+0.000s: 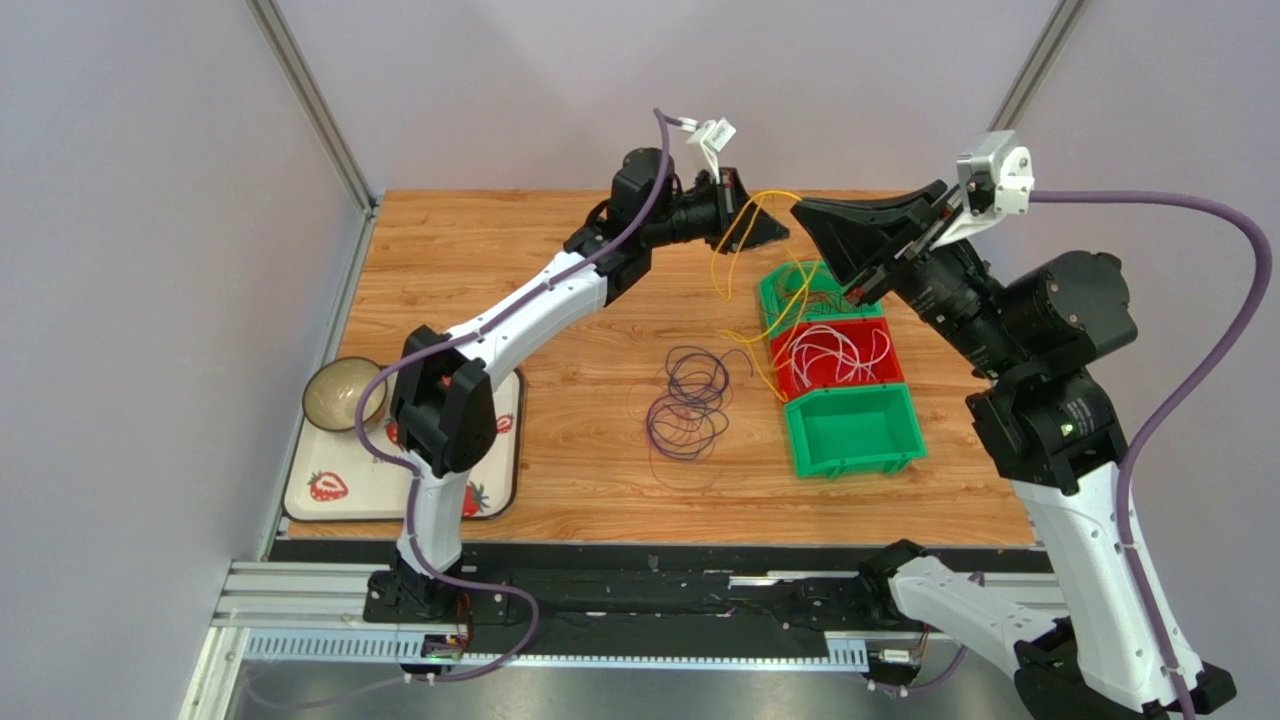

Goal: Untangle the cables
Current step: Place the cable in the bin.

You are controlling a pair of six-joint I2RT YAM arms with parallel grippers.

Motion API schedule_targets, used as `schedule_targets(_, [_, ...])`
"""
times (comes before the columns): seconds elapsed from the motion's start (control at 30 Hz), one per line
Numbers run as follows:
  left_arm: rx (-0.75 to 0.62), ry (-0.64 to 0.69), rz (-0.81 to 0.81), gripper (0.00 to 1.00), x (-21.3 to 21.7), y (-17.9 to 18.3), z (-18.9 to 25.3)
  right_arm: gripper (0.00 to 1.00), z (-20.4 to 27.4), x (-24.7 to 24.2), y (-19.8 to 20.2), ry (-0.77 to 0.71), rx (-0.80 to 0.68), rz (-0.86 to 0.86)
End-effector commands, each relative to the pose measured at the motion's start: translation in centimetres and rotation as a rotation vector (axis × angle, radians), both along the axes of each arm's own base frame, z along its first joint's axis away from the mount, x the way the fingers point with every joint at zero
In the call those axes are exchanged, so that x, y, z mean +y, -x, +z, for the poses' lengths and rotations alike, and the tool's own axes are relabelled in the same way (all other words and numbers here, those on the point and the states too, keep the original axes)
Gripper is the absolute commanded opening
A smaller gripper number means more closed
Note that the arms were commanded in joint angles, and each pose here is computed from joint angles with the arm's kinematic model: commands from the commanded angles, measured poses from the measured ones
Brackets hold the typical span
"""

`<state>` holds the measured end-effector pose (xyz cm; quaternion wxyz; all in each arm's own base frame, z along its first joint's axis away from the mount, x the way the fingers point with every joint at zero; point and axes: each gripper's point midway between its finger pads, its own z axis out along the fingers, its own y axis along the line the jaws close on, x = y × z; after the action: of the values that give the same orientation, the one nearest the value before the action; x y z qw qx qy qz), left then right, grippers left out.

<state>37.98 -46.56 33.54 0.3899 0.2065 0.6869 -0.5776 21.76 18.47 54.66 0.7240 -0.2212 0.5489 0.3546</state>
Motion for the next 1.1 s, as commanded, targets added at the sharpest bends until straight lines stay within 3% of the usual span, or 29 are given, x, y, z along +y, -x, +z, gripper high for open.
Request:
schedule_targets(0.0, [-0.011, 0.048, -0.095, 0.00, -1.8, 1.2, 1.0, 0.00, 1.2, -2.7, -1.0, -0.089, -0.005, -0.157])
schedule_targets(0.43, [-0.046, 0.066, -0.192, 0.00, -7.7, 1.8, 0.5, 0.00, -0.3, -9.1, -2.9, -0.207, 0.065, -0.513])
schedule_targets(0.63, [-0.044, 0.070, -0.201, 0.00, -10.0, 1.3, -1.7, 0.00, -2.3, -12.1, -3.9, -0.218, 0.112, -0.693])
schedule_targets(0.93, [-0.012, 0.048, -0.161, 0.01, -12.2, -0.4, -6.6, 0.00, -5.1, -13.1, -5.6, -0.203, 0.168, -0.797])
schedule_targets(1.03, [0.006, 0.026, -0.154, 0.09, -12.5, -0.6, -7.9, 0.00, -5.7, -14.4, -6.1, -0.222, 0.191, -0.883])
schedule_targets(1.07, [0.000, 0.014, -0.151, 0.19, -12.5, -0.6, -8.1, 0.00, -5.8, -14.9, -6.2, -0.231, 0.199, -0.914])
